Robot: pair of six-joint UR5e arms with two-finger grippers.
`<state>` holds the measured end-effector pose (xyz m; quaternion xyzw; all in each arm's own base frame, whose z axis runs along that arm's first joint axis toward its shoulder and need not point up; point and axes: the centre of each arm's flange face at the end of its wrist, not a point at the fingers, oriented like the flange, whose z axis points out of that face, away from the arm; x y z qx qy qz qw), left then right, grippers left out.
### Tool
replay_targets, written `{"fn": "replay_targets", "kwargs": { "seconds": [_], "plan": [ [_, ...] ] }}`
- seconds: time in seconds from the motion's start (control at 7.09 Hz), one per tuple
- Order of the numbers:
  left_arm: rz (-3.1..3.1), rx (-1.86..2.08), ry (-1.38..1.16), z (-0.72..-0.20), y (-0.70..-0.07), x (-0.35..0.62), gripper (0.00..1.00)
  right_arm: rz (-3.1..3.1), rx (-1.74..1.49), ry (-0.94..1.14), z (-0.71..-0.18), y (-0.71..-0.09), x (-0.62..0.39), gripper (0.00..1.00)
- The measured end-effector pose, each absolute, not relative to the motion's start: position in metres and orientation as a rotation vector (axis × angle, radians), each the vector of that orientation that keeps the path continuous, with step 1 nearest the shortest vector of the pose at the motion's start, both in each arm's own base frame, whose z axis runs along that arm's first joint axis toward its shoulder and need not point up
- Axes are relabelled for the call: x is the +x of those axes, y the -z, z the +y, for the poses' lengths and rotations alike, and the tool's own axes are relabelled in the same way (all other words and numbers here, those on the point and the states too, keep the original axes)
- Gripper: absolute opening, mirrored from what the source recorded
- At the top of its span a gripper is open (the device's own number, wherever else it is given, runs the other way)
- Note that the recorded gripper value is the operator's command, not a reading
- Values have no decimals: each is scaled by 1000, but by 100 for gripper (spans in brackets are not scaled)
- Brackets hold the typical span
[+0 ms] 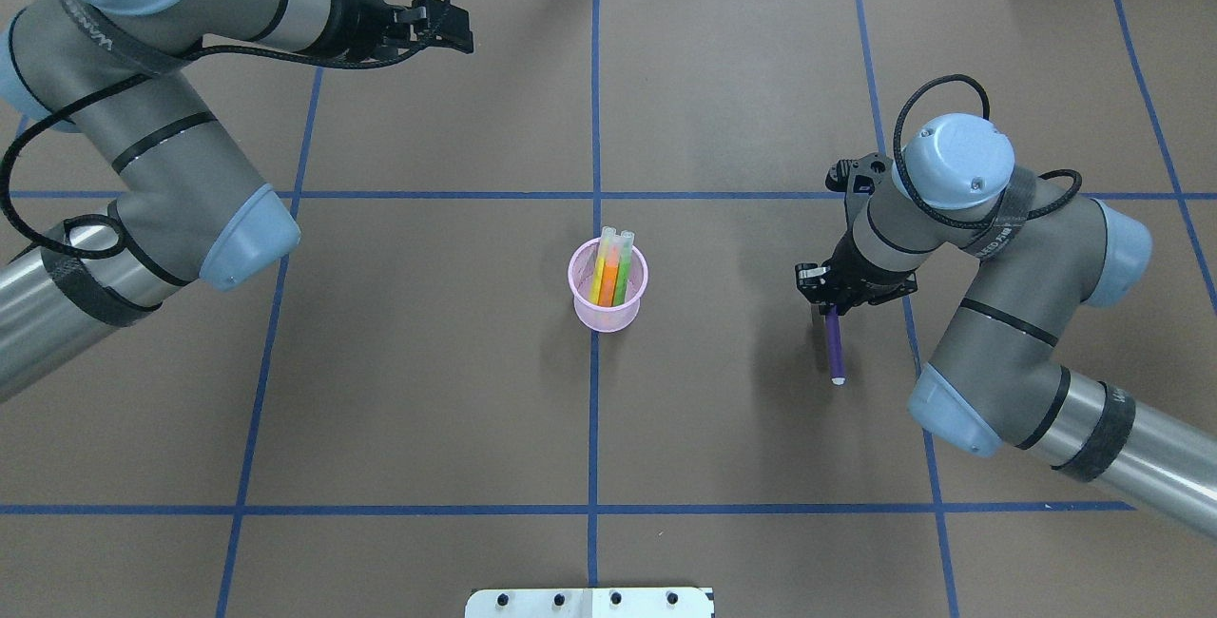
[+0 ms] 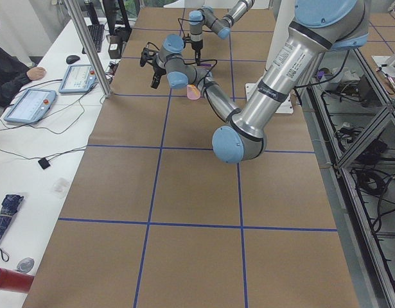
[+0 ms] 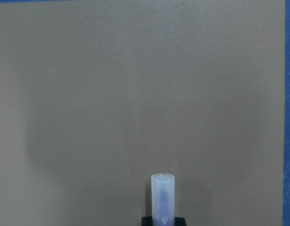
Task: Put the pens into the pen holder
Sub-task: 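Lift the purple marker upright with the right gripper, then carry the purple marker with the right gripper over the lavender cup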
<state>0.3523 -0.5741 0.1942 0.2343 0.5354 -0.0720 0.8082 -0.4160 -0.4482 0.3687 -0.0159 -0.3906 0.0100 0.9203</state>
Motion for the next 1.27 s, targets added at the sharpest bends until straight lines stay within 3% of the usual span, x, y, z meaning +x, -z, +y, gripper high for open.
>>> {"fn": "replay_targets", "kwargs": {
  "seconds": [0.71,1.27],
  "plan": [
    [1059,515,76,-614,-236,320,94,-1139,320,-30,-486,-249,-313,0],
    [1010,510,64,-623,-272,305,94,-1370,750,-11,-462,-222,-367,0]
  ]
}}
